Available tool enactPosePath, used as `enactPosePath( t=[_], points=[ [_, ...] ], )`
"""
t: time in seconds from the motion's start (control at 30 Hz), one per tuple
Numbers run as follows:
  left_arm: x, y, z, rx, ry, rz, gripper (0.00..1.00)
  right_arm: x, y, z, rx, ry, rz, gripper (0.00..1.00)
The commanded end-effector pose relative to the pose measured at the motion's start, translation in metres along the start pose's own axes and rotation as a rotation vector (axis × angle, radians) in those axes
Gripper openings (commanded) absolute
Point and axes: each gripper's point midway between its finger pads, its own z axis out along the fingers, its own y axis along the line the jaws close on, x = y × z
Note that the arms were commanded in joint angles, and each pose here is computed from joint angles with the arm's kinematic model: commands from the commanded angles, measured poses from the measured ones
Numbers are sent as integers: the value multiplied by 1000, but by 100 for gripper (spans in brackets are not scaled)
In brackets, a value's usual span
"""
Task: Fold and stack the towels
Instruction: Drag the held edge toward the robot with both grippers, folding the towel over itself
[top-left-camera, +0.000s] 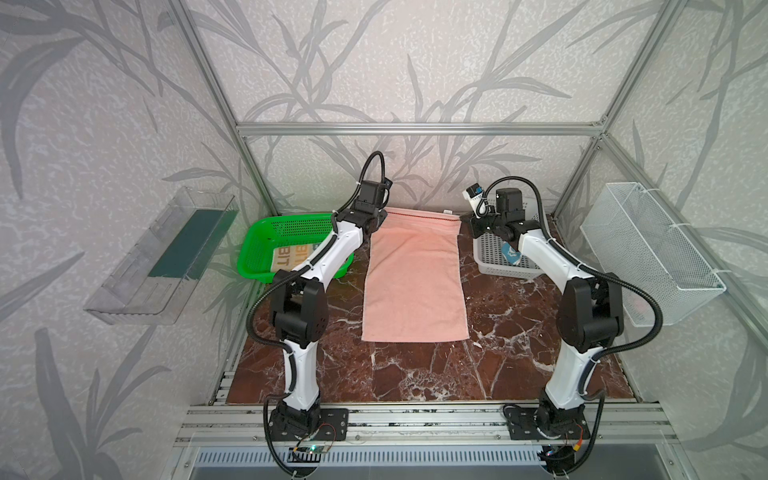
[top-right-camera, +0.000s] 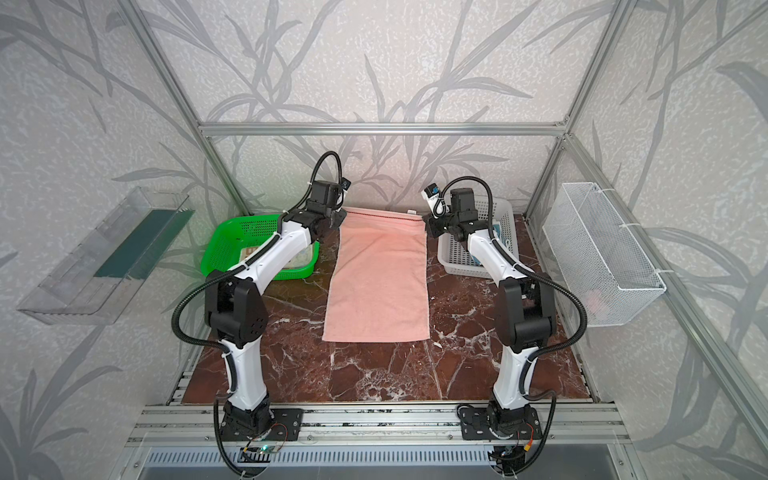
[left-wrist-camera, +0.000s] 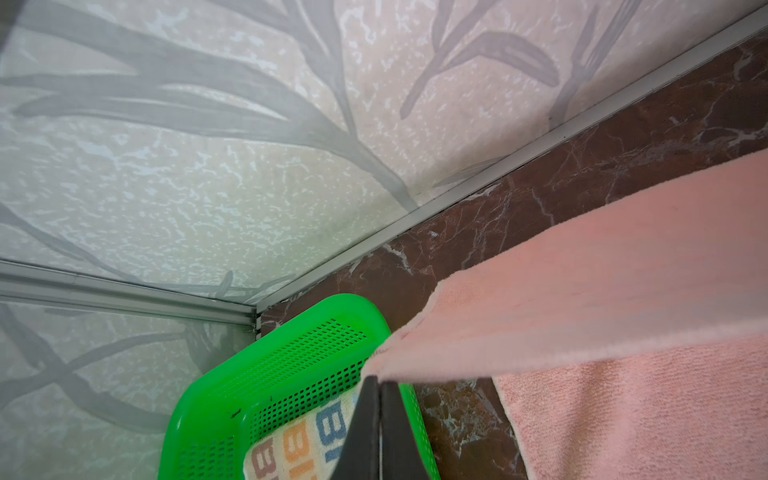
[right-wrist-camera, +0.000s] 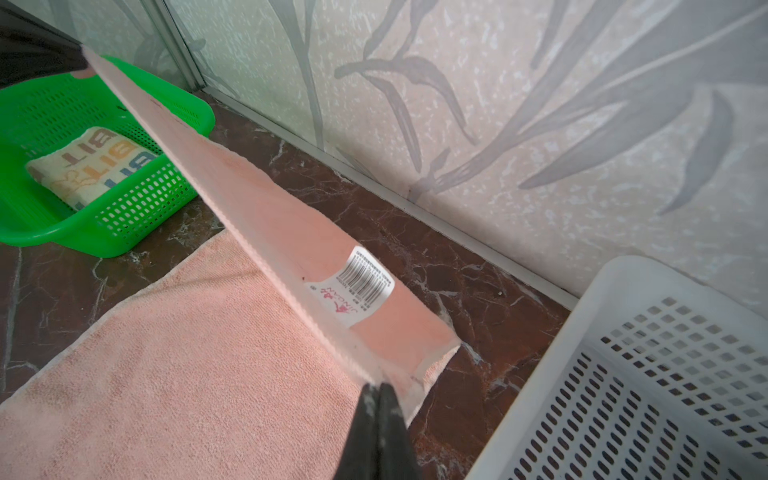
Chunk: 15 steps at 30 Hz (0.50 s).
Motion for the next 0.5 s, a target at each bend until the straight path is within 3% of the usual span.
enactPosePath(
  t=[0.0, 0.47],
  points=[
    [-5, 21, -24, -44, -9, -45, 0, -23, -3, -25, 38, -61, -24, 0],
    [17, -2, -65, -24, 37, -8, 0, -12, 18, -61, 21, -43, -14, 0]
  ],
)
